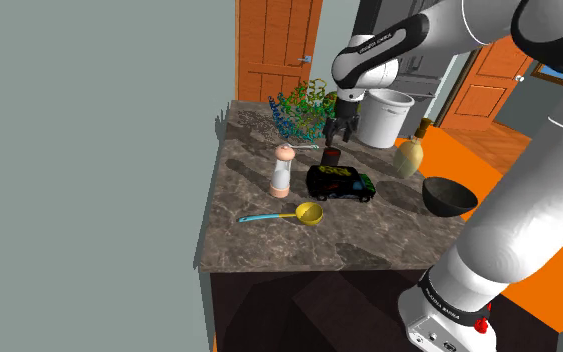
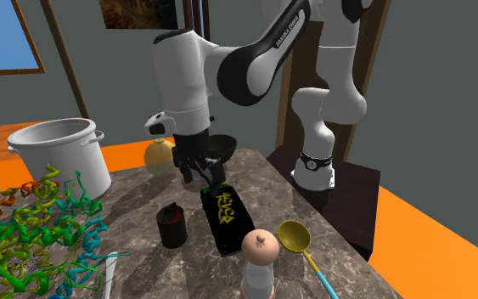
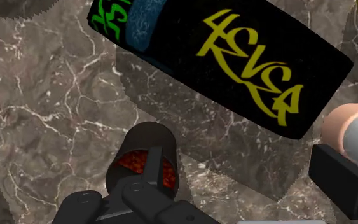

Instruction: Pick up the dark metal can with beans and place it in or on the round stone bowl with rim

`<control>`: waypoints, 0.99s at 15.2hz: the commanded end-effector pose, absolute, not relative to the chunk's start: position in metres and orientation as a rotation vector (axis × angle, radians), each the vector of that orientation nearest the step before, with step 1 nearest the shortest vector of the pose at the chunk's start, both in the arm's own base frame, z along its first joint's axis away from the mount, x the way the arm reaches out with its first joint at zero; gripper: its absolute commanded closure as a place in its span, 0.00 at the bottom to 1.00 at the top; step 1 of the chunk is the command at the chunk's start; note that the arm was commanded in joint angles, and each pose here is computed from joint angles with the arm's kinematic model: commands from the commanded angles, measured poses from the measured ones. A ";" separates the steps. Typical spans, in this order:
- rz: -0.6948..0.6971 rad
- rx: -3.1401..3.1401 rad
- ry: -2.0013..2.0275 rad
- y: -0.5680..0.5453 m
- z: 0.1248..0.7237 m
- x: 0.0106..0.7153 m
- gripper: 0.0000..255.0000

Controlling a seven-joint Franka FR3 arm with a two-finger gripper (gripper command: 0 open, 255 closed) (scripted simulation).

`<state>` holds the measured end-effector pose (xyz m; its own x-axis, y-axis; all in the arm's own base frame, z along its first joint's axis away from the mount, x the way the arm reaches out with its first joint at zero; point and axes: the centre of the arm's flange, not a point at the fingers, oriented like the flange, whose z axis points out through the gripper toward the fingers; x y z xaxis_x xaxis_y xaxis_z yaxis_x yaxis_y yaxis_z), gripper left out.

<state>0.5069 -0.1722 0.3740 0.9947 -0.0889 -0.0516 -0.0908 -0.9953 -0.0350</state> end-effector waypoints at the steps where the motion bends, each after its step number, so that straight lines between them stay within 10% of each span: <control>1: 0.067 -3.110 0.144 -0.189 0.360 0.523 0.00; 15: 0.030 -3.142 0.160 -0.240 0.285 0.580 0.00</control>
